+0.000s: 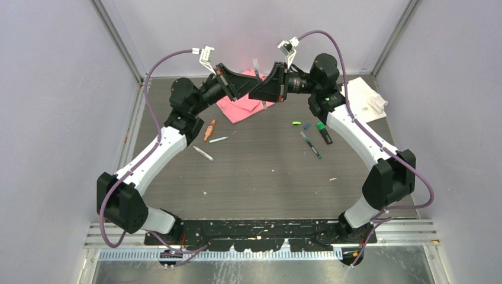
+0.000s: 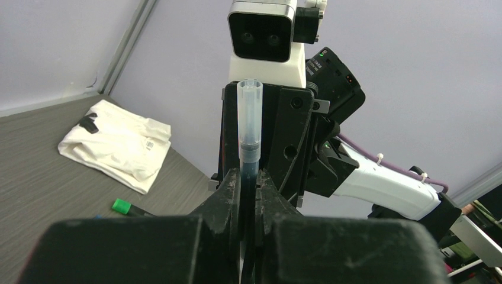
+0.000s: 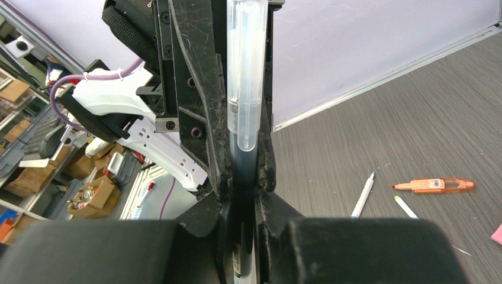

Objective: Insert the pens into the pen caps
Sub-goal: Press the pen cap onto the pen.

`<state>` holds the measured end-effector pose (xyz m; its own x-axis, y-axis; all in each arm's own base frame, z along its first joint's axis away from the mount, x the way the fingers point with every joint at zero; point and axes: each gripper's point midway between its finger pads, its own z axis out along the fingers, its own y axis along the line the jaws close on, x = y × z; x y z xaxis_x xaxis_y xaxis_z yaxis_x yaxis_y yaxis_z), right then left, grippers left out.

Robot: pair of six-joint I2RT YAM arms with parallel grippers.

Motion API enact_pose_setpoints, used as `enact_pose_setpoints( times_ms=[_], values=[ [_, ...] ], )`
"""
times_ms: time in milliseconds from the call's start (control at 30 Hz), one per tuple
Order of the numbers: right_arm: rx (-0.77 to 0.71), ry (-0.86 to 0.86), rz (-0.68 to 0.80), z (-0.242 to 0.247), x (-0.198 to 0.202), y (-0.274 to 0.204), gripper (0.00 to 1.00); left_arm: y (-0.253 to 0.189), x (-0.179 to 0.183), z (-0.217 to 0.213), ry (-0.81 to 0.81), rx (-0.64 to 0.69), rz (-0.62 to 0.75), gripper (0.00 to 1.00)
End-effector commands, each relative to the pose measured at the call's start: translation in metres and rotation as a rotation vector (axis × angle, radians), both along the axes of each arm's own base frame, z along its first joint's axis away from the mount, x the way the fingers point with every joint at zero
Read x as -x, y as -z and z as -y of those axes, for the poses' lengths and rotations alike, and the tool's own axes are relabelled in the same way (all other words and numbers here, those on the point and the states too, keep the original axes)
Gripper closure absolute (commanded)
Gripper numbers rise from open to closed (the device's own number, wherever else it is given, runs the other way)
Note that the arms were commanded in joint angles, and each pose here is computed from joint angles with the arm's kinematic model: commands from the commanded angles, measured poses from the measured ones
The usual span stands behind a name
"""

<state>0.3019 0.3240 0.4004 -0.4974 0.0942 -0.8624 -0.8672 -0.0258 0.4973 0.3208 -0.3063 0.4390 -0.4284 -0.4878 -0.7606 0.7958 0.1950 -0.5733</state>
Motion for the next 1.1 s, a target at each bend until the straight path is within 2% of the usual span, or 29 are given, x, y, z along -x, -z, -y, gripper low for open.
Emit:
enact_pose_setpoints(
  times_ms=[0, 67, 200, 400, 700, 800, 900, 1033, 1067],
  values=[
    [-0.031, -0.017, 0.056, 0.001, 0.012, -0.018, 0.67, -0.041, 0.012, -0.011, -0.059, 0.079, 0.122, 0.99],
    [-0.037, -0.020, 0.049, 0.001, 0.013, -0.018, 0.59, -0.047, 0.010, -0.016, -0.090, 0.100, 0.132, 0.99],
    [-0.043, -0.025, 0.039, 0.000, 0.016, -0.017, 0.51, -0.054, 0.010, -0.020, -0.107, 0.134, 0.139, 0.99],
    [-0.068, -0.021, 0.038, -0.003, 0.017, -0.023, 0.52, -0.053, 0.011, -0.017, -0.094, 0.148, 0.128, 1.00],
    [-0.104, -0.017, 0.035, -0.006, 0.018, -0.033, 0.65, -0.047, 0.010, -0.016, -0.097, 0.146, 0.112, 0.99],
    [-0.103, -0.024, 0.033, -0.008, 0.020, -0.033, 0.78, -0.047, 0.009, -0.016, -0.100, 0.147, 0.112, 0.99],
    [-0.094, -0.034, 0.027, -0.009, 0.022, -0.031, 0.96, -0.049, 0.010, -0.017, -0.101, 0.153, 0.115, 1.00],
    [-0.084, -0.053, 0.031, -0.009, 0.026, -0.029, 0.99, -0.051, 0.012, -0.020, -0.109, 0.166, 0.115, 0.98],
    [-0.085, -0.055, 0.034, -0.008, 0.026, -0.030, 0.99, -0.050, 0.013, -0.021, -0.112, 0.168, 0.112, 0.93]
  ],
)
